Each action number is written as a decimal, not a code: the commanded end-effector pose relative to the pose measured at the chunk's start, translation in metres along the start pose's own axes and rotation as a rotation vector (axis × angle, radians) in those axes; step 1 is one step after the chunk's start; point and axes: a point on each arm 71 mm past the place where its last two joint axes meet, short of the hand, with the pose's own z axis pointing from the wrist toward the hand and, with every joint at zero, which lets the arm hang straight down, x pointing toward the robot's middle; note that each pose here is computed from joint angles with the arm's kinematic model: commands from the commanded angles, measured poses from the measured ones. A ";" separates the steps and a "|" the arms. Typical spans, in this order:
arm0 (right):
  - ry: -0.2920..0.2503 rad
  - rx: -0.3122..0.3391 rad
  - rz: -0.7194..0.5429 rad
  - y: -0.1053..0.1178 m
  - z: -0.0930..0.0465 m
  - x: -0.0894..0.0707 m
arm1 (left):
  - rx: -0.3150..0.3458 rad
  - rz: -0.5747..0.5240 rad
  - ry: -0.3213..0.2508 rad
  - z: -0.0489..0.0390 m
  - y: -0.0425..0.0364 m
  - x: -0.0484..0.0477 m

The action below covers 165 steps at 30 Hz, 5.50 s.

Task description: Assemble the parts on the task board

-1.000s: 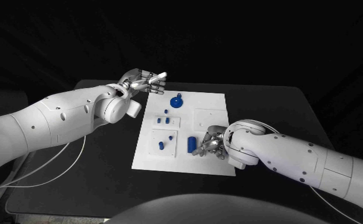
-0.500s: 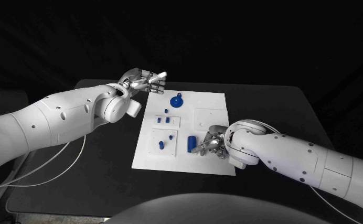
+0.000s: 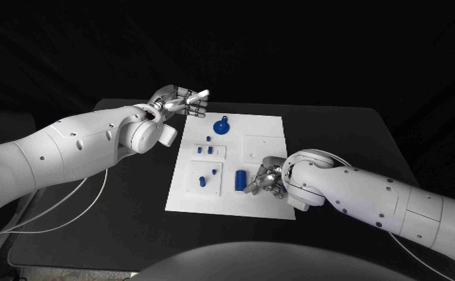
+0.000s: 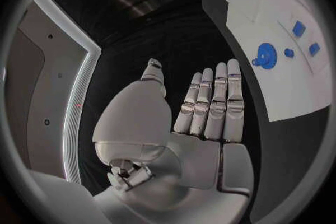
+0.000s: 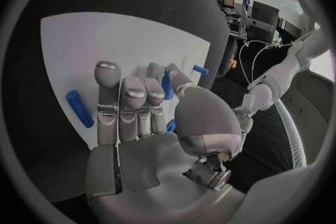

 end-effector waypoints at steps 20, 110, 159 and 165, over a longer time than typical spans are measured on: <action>-0.054 -0.090 0.090 -0.020 -0.024 -0.022 | 0.014 0.004 0.000 -0.0019 -0.0010 -0.0023; -0.101 0.223 -0.097 -0.076 0.004 -0.008 | 0.015 -0.004 0.037 -0.0037 0.0010 0.0013; -0.053 0.061 0.204 -0.036 -0.005 0.005 | -0.007 0.007 0.059 -0.0040 0.0026 0.0032; -0.041 0.059 0.199 -0.034 -0.003 0.007 | -0.009 0.008 0.061 -0.0041 0.0027 0.0034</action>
